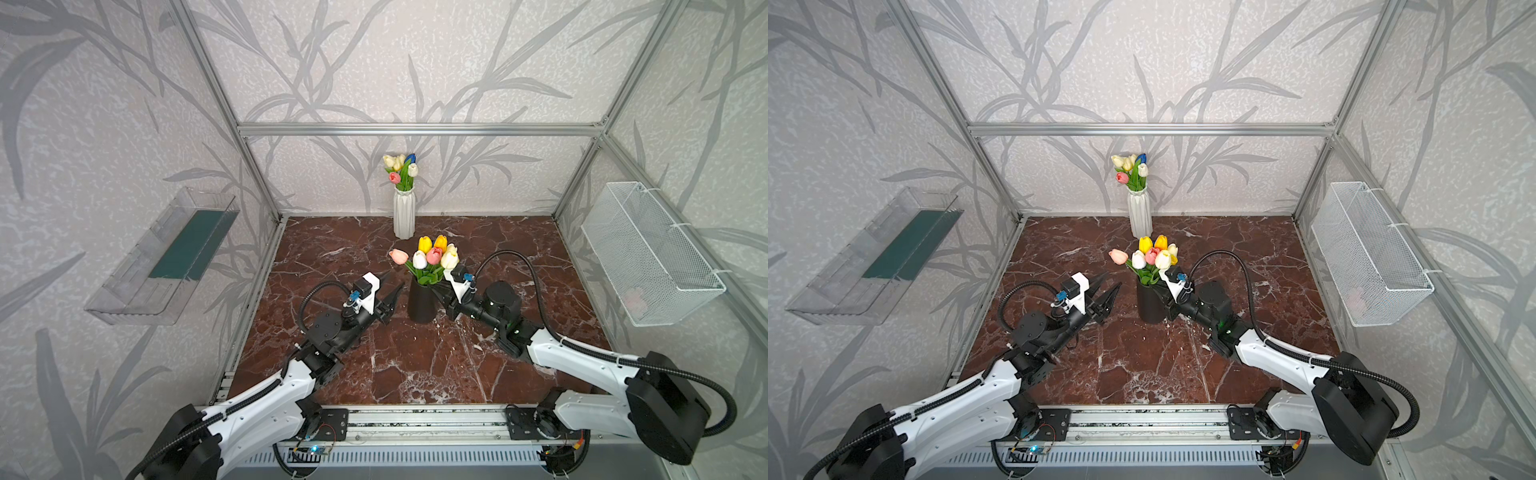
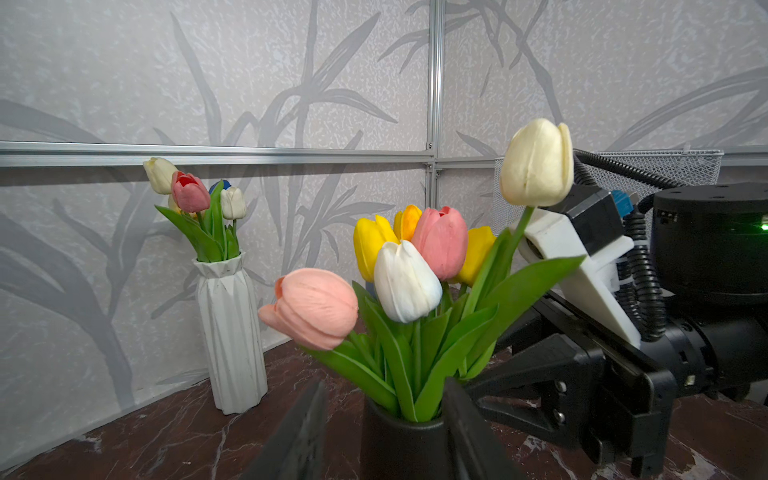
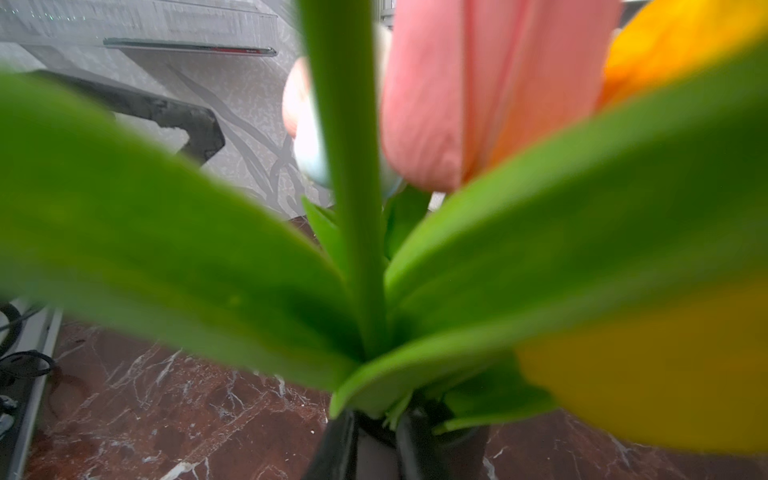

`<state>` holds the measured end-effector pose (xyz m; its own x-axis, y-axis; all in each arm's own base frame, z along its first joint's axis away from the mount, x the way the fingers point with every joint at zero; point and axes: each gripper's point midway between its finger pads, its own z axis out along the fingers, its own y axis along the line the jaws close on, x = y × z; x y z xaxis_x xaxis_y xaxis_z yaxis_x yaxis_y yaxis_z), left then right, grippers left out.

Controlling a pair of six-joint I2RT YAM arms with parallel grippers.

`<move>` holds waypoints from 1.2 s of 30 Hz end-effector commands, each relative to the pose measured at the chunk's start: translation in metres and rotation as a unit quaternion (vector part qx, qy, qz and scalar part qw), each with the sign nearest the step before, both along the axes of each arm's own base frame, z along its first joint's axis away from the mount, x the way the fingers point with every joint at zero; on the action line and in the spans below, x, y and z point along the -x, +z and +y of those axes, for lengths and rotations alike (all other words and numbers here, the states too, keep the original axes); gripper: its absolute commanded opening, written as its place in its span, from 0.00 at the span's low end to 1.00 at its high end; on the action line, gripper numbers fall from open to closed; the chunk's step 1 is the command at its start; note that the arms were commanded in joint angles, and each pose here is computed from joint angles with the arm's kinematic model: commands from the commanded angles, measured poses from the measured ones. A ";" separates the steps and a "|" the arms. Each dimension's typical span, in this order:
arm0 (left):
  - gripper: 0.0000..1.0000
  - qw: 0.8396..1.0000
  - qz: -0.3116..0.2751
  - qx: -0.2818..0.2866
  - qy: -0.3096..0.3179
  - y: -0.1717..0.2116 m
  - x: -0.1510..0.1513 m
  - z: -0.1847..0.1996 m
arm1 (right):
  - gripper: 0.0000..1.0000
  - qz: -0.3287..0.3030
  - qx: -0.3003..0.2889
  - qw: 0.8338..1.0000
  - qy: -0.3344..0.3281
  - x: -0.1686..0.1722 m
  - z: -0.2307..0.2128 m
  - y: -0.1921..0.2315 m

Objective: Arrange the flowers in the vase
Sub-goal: 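Move the right gripper to the black cup while the left gripper draws back, then close the right gripper around the black cup, then slide the black cup farther from the robot beside the white vase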

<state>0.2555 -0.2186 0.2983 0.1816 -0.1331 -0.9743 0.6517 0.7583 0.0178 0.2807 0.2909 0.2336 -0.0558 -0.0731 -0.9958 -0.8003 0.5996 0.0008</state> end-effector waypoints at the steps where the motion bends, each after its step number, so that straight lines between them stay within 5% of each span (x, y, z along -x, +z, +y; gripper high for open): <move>1: 0.47 1.000 -0.015 0.015 0.011 0.005 0.001 0.007 | 0.33 -0.010 0.000 1.000 0.005 0.005 0.000 -0.003; 7: 0.47 0.999 -0.003 0.015 0.038 -0.006 -0.002 0.019 | 0.66 -0.034 -0.016 0.999 0.003 0.018 -0.013 0.000; 15: 0.50 0.999 0.030 0.000 0.045 -0.036 -0.004 0.026 | 0.85 -0.035 -0.011 0.999 -0.034 0.011 -0.023 -0.025; 21: 0.79 0.997 0.049 -0.012 0.054 -0.052 -0.006 0.029 | 0.88 -0.035 -0.004 0.999 -0.012 -0.005 0.001 -0.038; 30: 0.80 0.996 0.057 -0.014 0.061 -0.058 -0.009 0.033 | 0.93 -0.058 -0.018 0.998 -0.016 -0.034 0.024 -0.053; 36: 0.80 0.996 0.057 -0.017 0.066 -0.058 -0.012 0.034 | 0.79 -0.067 -0.017 0.997 -0.019 -0.045 0.030 -0.061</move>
